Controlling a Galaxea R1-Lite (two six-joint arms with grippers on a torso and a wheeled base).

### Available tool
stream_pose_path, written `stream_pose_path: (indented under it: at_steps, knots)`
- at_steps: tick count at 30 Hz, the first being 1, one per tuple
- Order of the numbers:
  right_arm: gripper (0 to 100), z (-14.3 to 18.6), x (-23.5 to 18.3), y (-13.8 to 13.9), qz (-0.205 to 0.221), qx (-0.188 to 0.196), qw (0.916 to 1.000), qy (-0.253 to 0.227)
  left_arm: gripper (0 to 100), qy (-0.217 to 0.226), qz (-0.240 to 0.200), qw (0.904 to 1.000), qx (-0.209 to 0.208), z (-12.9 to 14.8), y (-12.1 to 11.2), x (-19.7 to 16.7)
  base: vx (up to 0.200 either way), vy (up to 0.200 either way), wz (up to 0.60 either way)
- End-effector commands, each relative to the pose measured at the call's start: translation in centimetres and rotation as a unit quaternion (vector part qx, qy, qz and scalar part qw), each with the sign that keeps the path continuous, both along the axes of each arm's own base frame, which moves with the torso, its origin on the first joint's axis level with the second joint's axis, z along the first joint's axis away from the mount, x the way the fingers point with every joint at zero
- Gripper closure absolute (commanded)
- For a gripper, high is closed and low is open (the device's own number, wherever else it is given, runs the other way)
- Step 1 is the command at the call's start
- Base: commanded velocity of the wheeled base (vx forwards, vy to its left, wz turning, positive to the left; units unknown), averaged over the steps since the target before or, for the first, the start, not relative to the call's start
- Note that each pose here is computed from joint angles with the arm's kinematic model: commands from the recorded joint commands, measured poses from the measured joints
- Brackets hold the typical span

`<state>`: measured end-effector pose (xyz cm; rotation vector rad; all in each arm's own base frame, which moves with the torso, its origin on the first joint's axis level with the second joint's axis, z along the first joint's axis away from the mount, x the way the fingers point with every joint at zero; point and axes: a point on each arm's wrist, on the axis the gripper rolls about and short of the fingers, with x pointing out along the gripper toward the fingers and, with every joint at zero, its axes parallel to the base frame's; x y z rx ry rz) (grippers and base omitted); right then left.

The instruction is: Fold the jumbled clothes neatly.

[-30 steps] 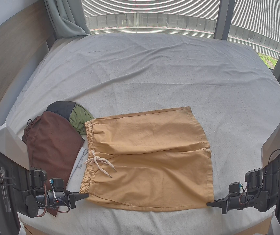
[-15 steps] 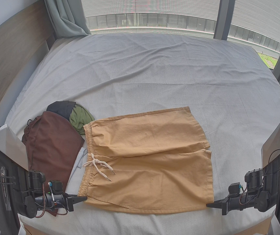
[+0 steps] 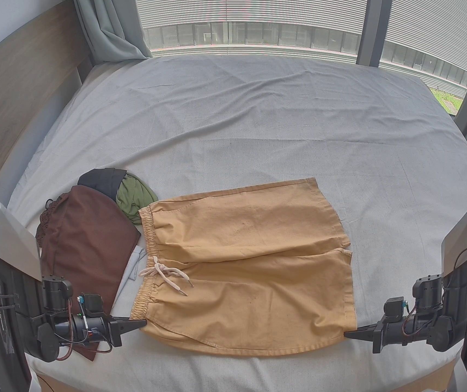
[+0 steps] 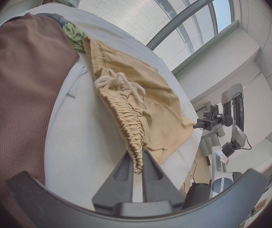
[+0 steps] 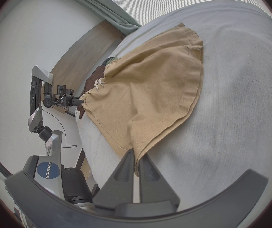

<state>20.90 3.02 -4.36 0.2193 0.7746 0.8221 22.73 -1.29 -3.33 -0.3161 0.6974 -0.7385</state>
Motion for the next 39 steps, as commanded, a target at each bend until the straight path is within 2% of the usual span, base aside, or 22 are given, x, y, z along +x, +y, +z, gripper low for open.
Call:
stream_pose_path:
  at_steps: [1, 12, 18, 39]
  knots:
    - [100, 1.2, 0.6, 0.1, 0.003, 0.005, 0.9994, -0.035, 100, -0.030, -0.007, 0.9994, -0.012, 1.9, -0.5, 0.2, 0.000, 0.000, 0.00]
    - [100, 3.6, 1.1, 0.7, -0.003, 0.029, 0.9972, -0.069, 100, -0.049, -0.006, 0.9983, -0.033, 3.8, -1.1, 0.4, 0.000, 0.000, 0.00]
    - [100, 5.4, 1.2, 1.0, -0.007, 0.046, 0.9948, -0.091, 100, -0.051, 0.007, 0.9959, -0.075, 5.8, -1.8, 1.1, 0.000, 0.000, 0.00]
    - [100, 8.7, 0.2, 1.5, 0.001, 0.065, 0.9876, -0.143, 100, -0.070, 0.027, 0.9937, -0.083, 6.5, -1.6, 2.4, 0.000, 0.000, 0.00]
